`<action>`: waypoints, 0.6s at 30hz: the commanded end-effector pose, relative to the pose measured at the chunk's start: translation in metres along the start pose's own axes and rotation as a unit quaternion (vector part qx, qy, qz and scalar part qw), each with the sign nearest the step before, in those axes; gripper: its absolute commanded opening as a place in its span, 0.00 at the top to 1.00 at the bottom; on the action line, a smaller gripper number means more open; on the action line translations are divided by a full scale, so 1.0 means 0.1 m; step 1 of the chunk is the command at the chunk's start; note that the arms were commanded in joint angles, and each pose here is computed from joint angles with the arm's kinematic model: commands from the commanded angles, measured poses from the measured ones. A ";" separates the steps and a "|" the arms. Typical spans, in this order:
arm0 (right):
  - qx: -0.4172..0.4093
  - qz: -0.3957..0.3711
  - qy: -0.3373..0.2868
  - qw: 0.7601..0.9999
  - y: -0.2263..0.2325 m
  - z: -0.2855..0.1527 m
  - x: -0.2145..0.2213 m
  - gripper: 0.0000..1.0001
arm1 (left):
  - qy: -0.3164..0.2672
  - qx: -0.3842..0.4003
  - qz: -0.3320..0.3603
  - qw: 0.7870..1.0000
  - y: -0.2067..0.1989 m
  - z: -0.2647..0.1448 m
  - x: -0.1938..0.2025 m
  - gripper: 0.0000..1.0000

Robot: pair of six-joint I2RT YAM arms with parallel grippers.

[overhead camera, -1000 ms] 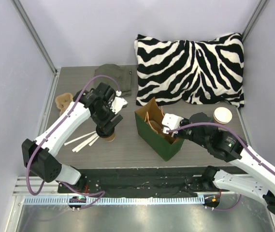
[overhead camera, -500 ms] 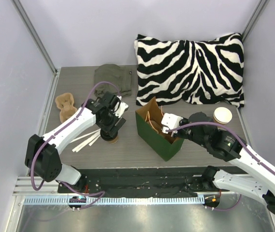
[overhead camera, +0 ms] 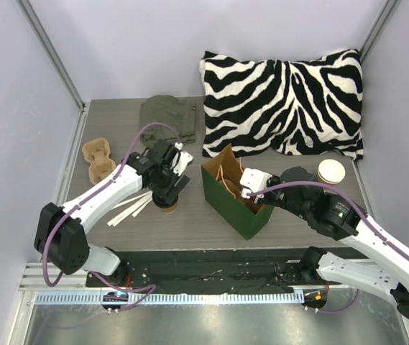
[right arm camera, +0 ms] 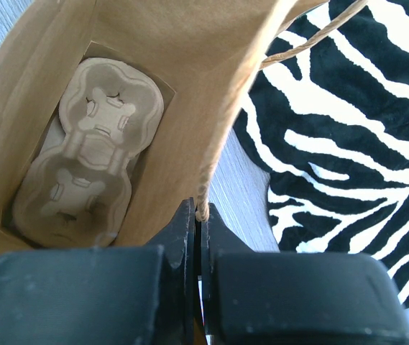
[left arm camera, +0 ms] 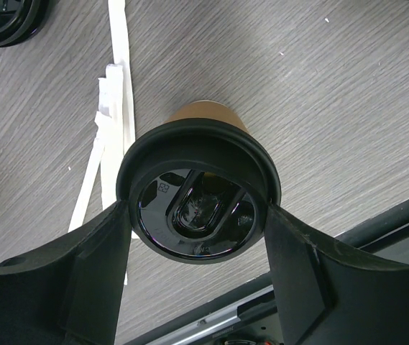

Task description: Pack the takeout coffee

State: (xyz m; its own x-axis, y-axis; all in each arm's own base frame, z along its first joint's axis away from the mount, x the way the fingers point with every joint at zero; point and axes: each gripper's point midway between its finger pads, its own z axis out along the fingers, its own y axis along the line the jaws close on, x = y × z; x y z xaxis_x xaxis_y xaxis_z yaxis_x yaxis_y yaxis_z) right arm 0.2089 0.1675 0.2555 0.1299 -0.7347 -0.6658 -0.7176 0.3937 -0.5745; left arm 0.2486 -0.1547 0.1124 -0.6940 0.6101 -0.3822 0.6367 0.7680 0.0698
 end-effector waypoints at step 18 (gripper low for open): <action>0.008 -0.001 -0.009 1.000 -0.06 -0.03 -0.04 0.99 | -0.067 0.014 -0.029 0.997 -0.11 0.10 0.02 0.33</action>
State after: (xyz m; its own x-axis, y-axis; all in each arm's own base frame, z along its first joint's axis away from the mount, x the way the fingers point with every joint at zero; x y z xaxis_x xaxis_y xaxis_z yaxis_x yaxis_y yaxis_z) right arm 0.2094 0.1667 0.2555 0.1277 -0.7355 -0.6654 -0.7165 0.3955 -0.5747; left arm 0.2480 -0.1591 0.1119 -0.6685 0.5438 -0.5072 0.6064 0.7935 0.0516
